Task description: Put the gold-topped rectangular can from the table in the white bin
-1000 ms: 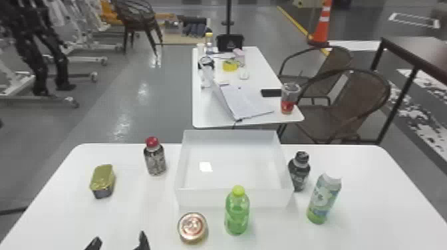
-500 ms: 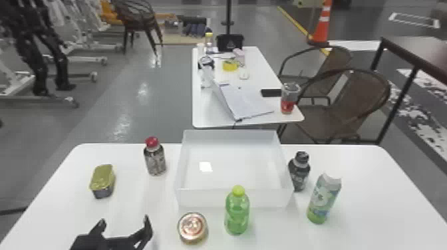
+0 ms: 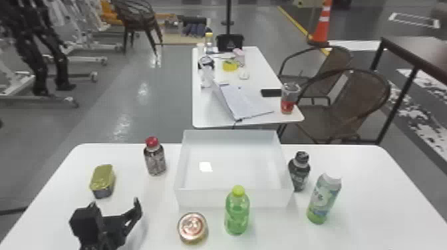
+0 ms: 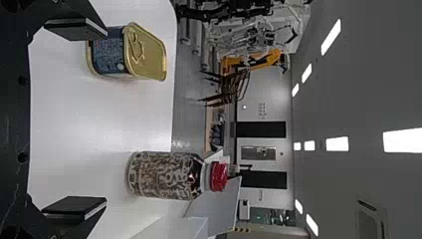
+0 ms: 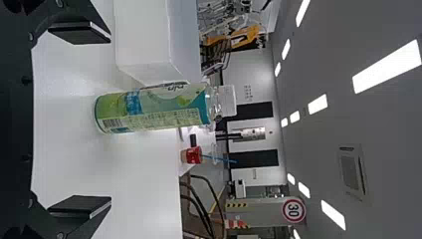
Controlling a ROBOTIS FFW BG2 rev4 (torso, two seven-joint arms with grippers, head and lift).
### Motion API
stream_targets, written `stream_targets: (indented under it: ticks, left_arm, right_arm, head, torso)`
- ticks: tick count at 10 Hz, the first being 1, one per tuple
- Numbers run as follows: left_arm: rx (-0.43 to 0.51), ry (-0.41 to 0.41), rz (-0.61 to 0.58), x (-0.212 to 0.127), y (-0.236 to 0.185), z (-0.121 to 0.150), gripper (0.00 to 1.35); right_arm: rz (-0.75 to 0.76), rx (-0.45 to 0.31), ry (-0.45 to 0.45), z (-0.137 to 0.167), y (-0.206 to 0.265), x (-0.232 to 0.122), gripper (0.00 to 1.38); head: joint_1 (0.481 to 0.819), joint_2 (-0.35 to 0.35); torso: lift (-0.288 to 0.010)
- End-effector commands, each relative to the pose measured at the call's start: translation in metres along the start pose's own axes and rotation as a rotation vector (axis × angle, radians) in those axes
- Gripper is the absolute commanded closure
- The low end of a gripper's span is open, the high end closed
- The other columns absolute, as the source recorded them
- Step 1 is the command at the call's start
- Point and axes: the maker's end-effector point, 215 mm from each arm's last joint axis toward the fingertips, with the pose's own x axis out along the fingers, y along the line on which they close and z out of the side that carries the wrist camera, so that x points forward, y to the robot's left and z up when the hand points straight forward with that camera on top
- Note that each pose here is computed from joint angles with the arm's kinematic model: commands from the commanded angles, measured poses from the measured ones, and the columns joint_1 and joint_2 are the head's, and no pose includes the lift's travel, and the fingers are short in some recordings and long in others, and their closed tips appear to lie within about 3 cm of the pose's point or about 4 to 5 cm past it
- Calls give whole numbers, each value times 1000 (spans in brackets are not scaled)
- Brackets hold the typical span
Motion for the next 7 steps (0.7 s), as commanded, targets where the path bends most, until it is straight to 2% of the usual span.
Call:
stream_targets:
  ticks: [1,4,7]
  left_arm:
    - [1,23,1,16,8,-3,127]
    - [-19,92,-17,38,23,-18,125]
    - [31,110,2,59,45,-10,125]
  right_arm:
    - [2,0,-1,1,0,2,145]
    - [1,1,-5,2,0,4,145]
    - [9,1,-11,4,1,8,145]
  head:
    - [549,0]
    - [549,0]
    - [549,0]
  torso:
    - [-100]
    - [-100]
    - [-100]
